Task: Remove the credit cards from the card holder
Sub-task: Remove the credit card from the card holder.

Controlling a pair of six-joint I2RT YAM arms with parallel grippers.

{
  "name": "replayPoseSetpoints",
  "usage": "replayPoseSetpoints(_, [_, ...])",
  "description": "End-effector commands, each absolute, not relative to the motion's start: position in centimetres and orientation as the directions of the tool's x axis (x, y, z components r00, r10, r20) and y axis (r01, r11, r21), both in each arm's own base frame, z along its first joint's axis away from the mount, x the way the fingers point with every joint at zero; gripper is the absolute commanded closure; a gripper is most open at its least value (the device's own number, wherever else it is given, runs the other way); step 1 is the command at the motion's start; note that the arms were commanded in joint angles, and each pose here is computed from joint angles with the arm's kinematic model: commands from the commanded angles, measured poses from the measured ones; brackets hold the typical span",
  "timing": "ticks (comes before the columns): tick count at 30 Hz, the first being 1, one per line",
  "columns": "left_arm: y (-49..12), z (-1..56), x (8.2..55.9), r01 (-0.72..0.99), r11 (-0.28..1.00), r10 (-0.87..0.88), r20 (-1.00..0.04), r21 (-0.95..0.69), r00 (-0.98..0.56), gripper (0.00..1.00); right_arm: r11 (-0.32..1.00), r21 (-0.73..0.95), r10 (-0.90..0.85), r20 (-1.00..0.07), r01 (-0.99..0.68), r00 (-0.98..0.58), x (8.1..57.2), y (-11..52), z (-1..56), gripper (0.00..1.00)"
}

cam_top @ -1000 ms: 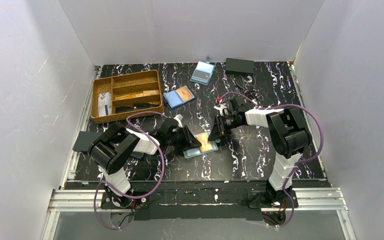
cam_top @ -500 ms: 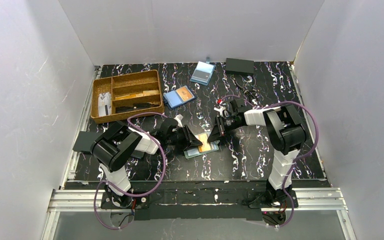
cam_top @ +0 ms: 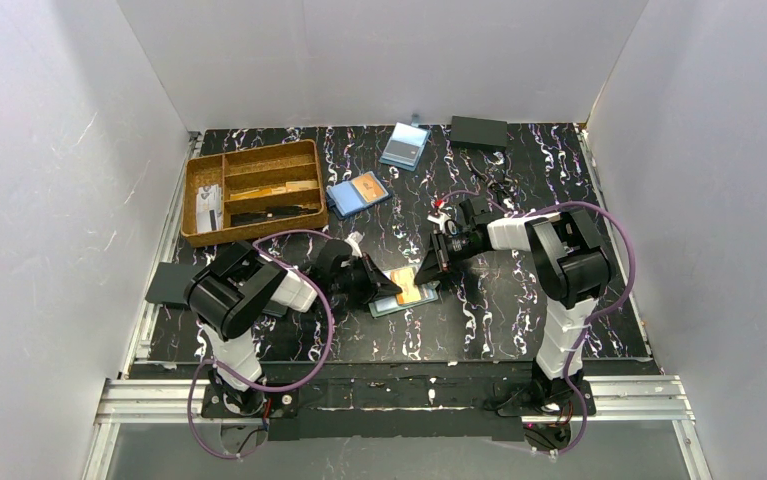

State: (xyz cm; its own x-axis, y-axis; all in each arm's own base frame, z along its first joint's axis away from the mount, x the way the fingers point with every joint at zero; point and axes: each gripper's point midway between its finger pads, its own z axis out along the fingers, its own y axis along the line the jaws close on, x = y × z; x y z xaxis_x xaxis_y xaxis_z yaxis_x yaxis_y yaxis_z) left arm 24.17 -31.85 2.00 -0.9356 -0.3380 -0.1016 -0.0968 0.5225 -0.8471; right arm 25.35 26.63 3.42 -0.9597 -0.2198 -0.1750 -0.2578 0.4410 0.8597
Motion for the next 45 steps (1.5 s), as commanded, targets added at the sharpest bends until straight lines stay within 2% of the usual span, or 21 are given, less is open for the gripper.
replayPoseSetpoints(1, [-30.5,0.7,23.1,-0.114,0.558,-0.33,-0.094,-0.822,-0.939,1.0,0.573,0.766,-0.246,-0.176,-0.29,-0.953,25.7,25.5,0.0,0.77])
replayPoseSetpoints(10, [-29.4,1.3,22.6,-0.088,0.545,-0.308,-0.102,-0.834,-0.946,1.0,0.636,0.709,-0.252,-0.185,-0.306,-0.95,26.3,24.5,-1.1,0.73])
replayPoseSetpoints(30, [-27.2,3.1,22.0,-0.033,0.515,-0.302,-0.145,-0.857,-0.942,1.0,0.627,0.702,-0.264,-0.215,-0.337,-0.94,26.7,24.3,-0.6,0.71])
replayPoseSetpoints(35, [-26.6,4.1,22.1,-0.004,0.502,-0.305,-0.173,-0.865,-0.937,1.0,0.571,0.725,-0.29,-0.261,-0.385,-0.921,26.7,24.9,0.9,0.7])
replayPoseSetpoints(45, [-26.1,7.7,22.1,0.108,0.478,-0.297,-0.276,-0.872,-0.914,1.0,0.371,0.76,-0.347,-0.419,-0.533,-0.839,26.0,26.1,5.5,0.64])
